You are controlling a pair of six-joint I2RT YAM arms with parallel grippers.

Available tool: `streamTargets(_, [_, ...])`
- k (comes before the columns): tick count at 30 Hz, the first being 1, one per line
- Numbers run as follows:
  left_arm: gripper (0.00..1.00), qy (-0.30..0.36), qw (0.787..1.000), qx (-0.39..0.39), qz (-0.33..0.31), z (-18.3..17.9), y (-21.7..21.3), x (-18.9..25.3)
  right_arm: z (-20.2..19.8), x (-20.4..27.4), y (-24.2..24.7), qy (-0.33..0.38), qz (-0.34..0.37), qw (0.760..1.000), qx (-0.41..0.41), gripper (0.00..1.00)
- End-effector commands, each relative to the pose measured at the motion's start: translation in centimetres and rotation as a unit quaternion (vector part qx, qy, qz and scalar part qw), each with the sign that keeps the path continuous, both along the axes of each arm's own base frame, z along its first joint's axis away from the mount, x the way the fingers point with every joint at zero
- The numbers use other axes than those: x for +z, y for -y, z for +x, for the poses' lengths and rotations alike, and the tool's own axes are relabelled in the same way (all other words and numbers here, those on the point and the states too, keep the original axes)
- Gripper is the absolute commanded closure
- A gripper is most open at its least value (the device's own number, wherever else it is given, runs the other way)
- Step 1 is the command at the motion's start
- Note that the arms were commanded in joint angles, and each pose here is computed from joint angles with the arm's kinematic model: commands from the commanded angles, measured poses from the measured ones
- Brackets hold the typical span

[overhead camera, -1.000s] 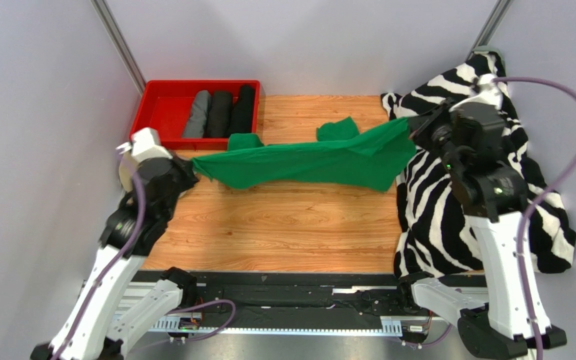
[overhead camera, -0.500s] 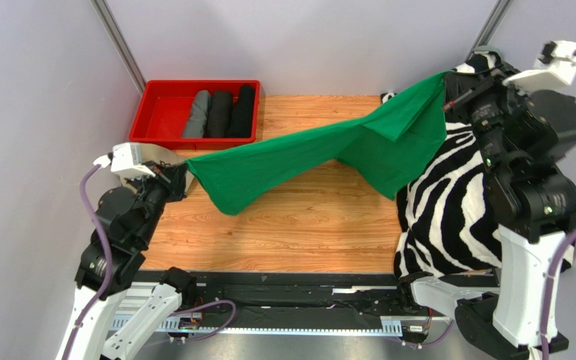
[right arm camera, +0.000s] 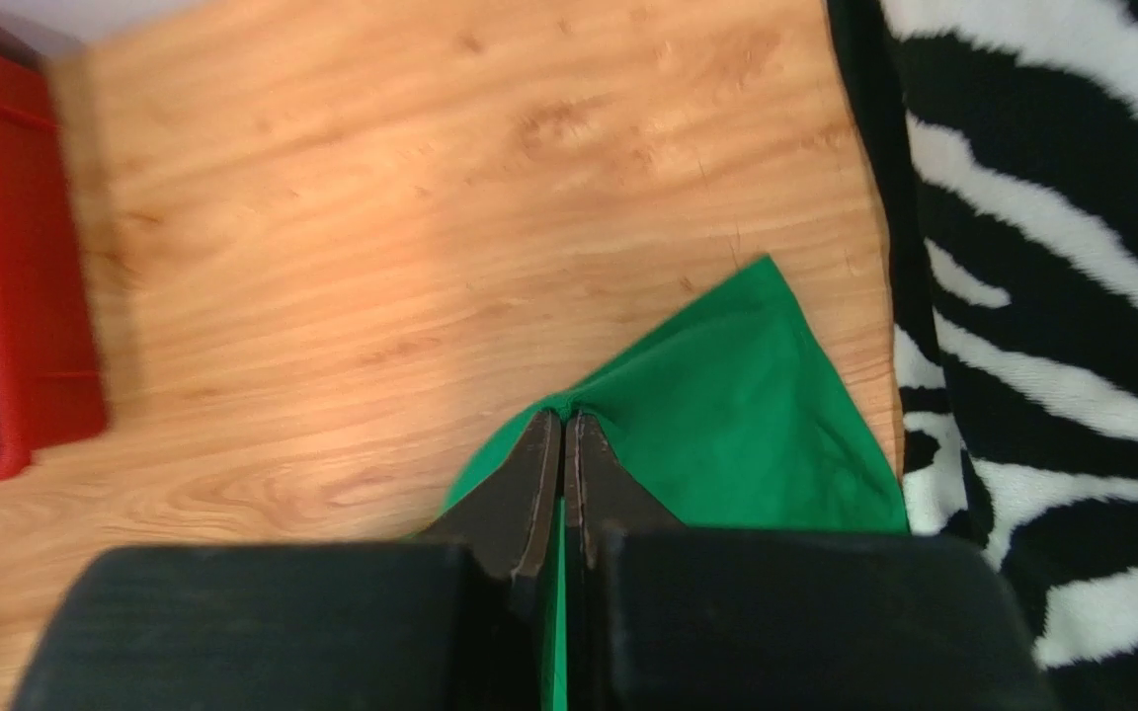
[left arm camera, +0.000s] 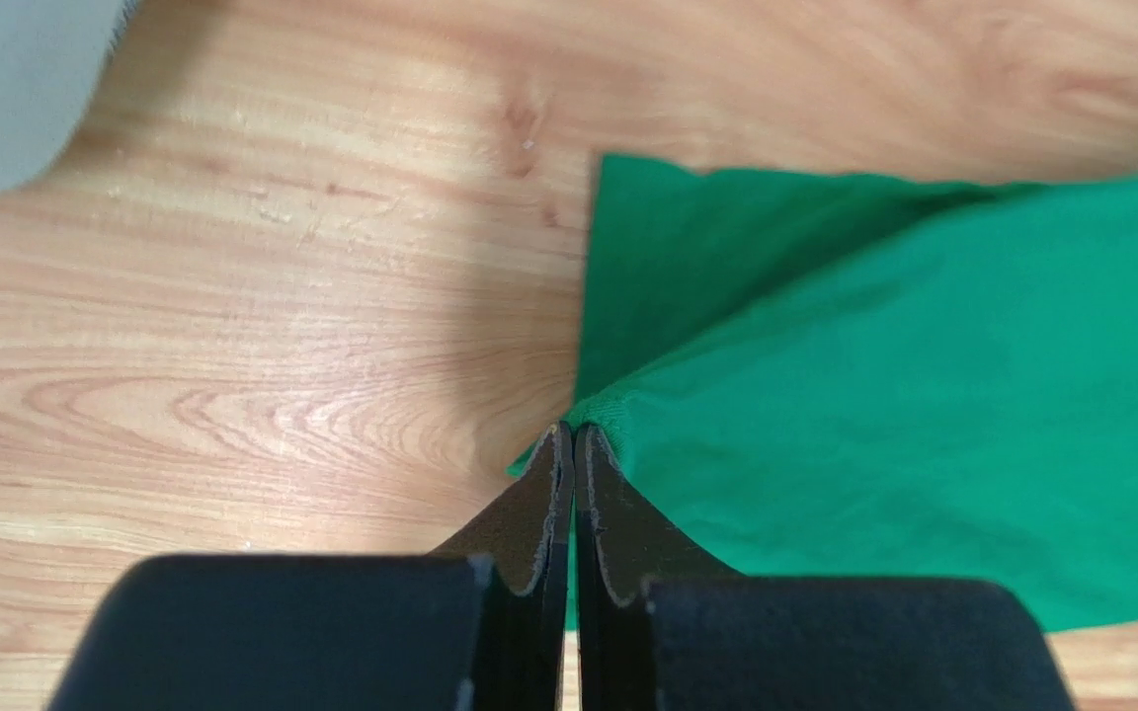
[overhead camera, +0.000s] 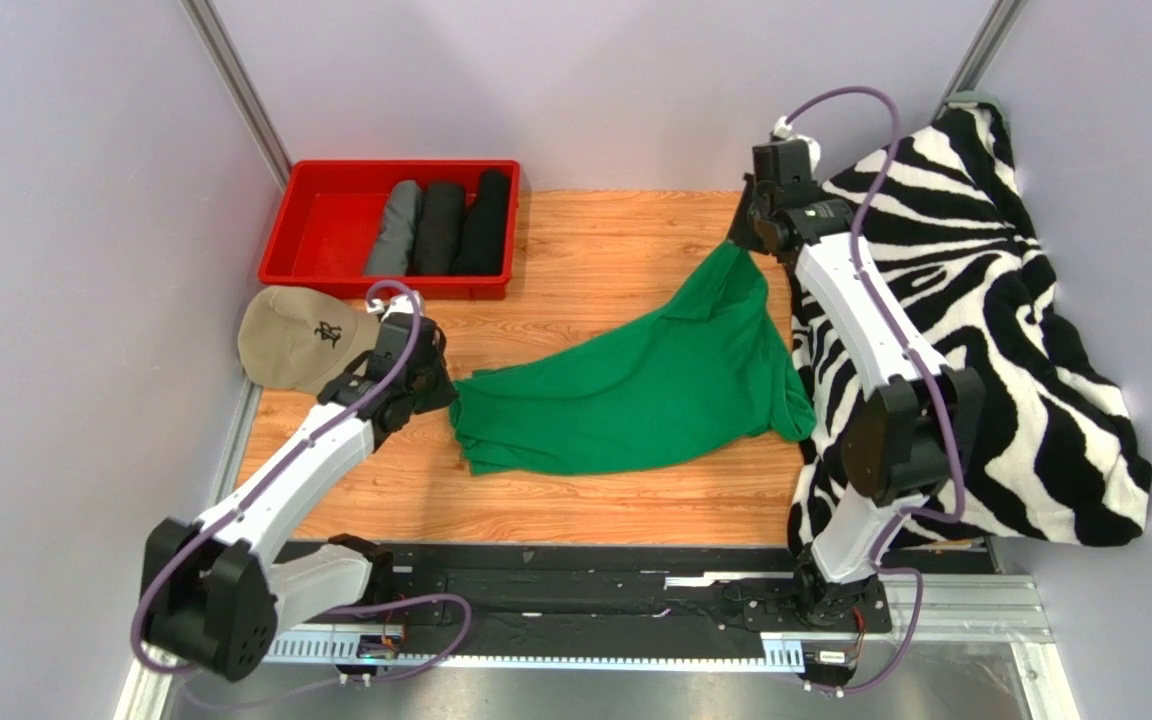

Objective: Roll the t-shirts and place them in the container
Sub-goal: Fold the T-shirt at the center of the board.

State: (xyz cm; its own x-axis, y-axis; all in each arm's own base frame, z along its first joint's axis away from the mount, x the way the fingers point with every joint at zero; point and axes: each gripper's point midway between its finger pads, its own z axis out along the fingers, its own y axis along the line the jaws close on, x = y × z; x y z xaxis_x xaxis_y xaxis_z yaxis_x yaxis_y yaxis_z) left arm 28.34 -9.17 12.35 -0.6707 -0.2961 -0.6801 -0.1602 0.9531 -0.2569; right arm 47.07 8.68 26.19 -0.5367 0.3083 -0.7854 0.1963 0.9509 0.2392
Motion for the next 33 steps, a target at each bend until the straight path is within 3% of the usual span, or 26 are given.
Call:
streamTargets(1, [0.96, 0.016, 0.999, 0.027, -0.022, 3.3, 0.5, -0.1, 2.8, 2.2, 0.1, 0.045, -0.014, 0.999, 0.008, 1.0])
streamTargets(7, [0.89, -0.026, 0.999, 0.036, -0.008, 6.0, 0.5, -3.0, 4.4, 0.8, -0.5, 0.028, -0.009, 0.999, 0.02, 1.0])
streamTargets(10, [0.78, -0.04, 0.998, 0.047, 0.005, 6.6, -0.2, -3.4, 4.7, 0.3, -0.4, 0.022, -0.007, 1.0, 0.022, 1.0])
streamTargets(11, [0.68, -0.04, 0.998, 0.052, 0.008, 6.7, -0.7, -3.2, 4.7, 0.3, -0.4, 0.021, -0.006, 1.0, 0.021, 1.0])
streamTargets(14, [0.6, -0.043, 0.996, 0.071, 0.026, 6.6, -2.1, -2.2, 4.8, 0.3, -0.3, 0.021, 0.003, 1.0, 0.022, 1.0])
streamTargets(21, [0.59, -0.064, 0.996, 0.059, 0.035, 6.8, -2.2, -0.5, 4.8, 1.0, -0.2, 0.024, 0.007, 0.999, 0.022, 1.0])
streamTargets(23, [0.63, -0.102, 0.993, 0.051, 0.038, 6.4, -1.9, -2.2, 4.7, 1.2, -0.3, 0.025, 0.01, 0.999, 0.024, 1.0])
streamTargets(27, [0.69, -0.125, 0.992, 0.029, -0.002, 6.7, 0.0, -3.8, 4.7, 1.3, -0.6, 0.025, 0.019, 0.999, 0.026, 1.0])
streamTargets(33, [0.82, -0.17, 0.985, 0.024, -0.007, 6.2, 0.6, -6.8, 4.6, 1.4, -0.6, 0.025, 0.019, 0.999, 0.027, 1.0])
